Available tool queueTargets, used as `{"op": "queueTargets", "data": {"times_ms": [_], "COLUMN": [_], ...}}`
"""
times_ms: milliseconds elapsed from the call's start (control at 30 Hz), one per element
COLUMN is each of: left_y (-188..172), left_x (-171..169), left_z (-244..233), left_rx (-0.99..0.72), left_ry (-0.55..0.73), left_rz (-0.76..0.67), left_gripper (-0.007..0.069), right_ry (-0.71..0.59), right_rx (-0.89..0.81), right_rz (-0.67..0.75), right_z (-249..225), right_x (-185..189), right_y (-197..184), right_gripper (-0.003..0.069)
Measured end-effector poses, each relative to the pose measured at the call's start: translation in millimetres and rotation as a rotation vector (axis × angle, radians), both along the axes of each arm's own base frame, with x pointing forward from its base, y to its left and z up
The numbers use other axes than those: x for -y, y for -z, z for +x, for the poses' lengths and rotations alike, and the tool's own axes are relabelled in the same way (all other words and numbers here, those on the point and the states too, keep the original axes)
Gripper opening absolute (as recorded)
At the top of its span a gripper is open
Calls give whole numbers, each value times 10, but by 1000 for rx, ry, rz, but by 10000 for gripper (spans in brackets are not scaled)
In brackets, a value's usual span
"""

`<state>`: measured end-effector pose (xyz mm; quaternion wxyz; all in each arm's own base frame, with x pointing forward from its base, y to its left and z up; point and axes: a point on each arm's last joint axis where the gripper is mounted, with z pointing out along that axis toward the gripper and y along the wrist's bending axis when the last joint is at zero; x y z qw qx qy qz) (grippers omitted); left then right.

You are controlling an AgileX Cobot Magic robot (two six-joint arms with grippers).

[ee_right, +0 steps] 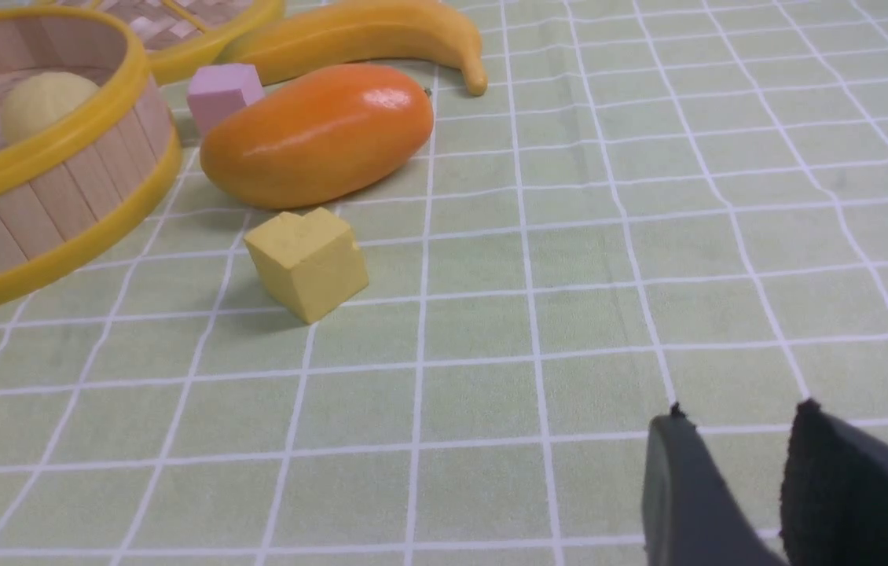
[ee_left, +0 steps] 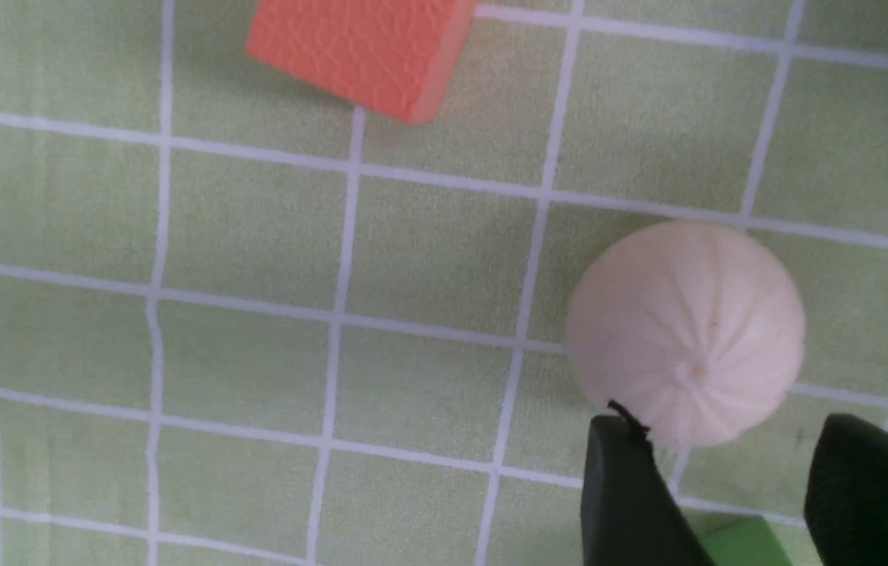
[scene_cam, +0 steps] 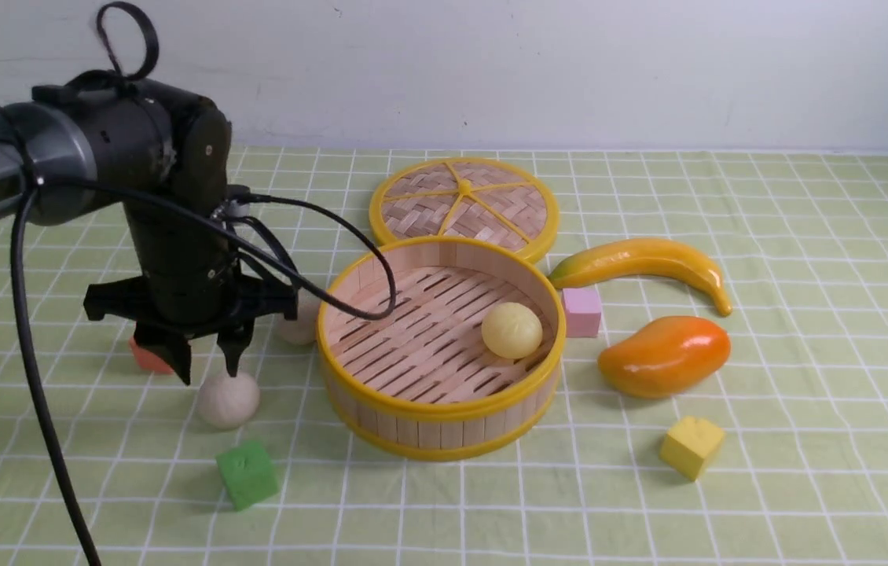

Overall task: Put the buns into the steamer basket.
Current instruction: Use the left arm to grab a steamed stuffed bun, then use the left arm to put the steamed stuffed bun into the steamer

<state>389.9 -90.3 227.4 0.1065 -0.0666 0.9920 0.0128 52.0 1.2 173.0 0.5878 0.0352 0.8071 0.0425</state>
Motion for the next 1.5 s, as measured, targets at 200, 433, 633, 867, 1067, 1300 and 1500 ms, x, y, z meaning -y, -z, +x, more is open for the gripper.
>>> {"op": "queueTargets", "data": {"times_ms": [200, 433, 633, 867, 1067, 1300, 1500], "left_y": [20, 168, 329, 336, 340, 93, -410], "left_x": [-142, -133, -120, -125, -149, -172, -225], "left_z": [35, 97, 134, 127, 101, 16, -161], "left_rx": [-26, -40, -72, -81, -109, -86, 16], "left_ry": [-38, -39, -40, -11, -1, 25, 62], "left_rz": [-100, -124, -124, -113, -84, -76, -63], "left_gripper": [321, 321, 288, 98, -11, -11, -11], "right_ry": [0, 0, 0, 0, 0, 0, 0], "right_rx": [0, 0, 0, 0, 0, 0, 0], "right_rz": [0, 1, 1, 1, 1, 1, 1], "right_z": [0, 0, 0, 0, 0, 0, 0], "right_x": [0, 0, 0, 0, 0, 0, 0], "right_y": [0, 0, 0, 0, 0, 0, 0], "right_gripper": [211, 220, 230, 238, 238, 238, 239]}}
